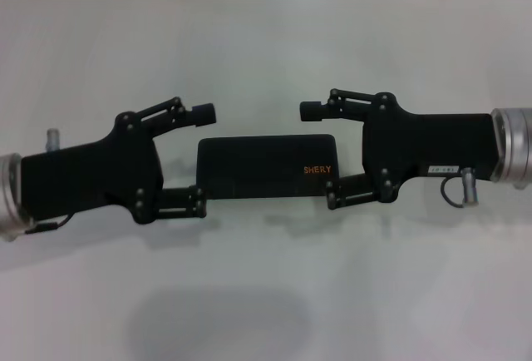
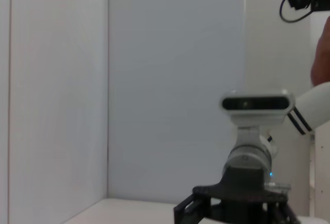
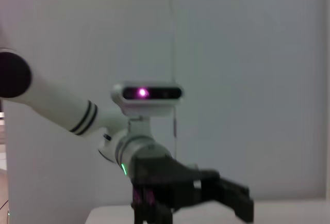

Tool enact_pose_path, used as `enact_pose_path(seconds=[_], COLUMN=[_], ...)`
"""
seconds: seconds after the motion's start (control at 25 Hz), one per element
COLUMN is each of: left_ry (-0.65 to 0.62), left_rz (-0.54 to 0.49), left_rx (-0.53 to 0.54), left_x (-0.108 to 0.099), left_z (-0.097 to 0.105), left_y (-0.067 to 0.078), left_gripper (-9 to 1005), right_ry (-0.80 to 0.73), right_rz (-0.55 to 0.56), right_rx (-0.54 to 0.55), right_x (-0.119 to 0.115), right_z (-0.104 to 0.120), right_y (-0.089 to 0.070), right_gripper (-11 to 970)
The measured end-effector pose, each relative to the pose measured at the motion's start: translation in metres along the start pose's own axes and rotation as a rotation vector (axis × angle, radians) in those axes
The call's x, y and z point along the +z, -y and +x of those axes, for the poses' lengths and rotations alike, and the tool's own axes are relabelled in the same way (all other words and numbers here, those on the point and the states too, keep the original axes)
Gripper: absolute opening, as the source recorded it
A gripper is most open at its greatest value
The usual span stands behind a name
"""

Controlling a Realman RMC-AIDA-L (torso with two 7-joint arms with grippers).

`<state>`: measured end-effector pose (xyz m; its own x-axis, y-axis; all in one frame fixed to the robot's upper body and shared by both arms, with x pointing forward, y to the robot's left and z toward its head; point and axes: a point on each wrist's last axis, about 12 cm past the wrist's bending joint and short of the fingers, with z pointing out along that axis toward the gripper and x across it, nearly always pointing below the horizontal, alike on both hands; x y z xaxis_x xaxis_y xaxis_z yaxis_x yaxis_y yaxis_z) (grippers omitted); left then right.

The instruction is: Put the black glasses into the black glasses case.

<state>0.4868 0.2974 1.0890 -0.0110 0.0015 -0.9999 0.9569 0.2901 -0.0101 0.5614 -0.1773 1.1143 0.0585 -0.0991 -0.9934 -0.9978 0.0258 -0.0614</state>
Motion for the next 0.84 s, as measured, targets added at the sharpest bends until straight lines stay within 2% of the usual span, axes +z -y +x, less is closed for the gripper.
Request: enact_pose_path(seconds=[0.16, 0.28, 0.84], left_ry=[-0.008, -0.009, -0.002], left_rz=[-0.015, -0.013, 0.006], left_rx=[0.0, -0.002, 0.019], left_x=[-0.008, -0.0087, -0.0091], left_z=[0.0054, 0.0059, 0.0009], left_y=[0.0088, 0.0099, 0.0081], left_gripper=[895, 895, 895], right_ry=[0.025, 0.024, 0.014], right_rz=[-0.008, -0.001, 0.011], right_rx=[-0.058, -0.064, -0.096], right_x=[0.0021, 0.002, -0.0015], right_z=[0.0004, 0.0005, 0.0059], right_y=[-0.0057, -0.005, -0.0085], right_gripper=[834, 874, 875])
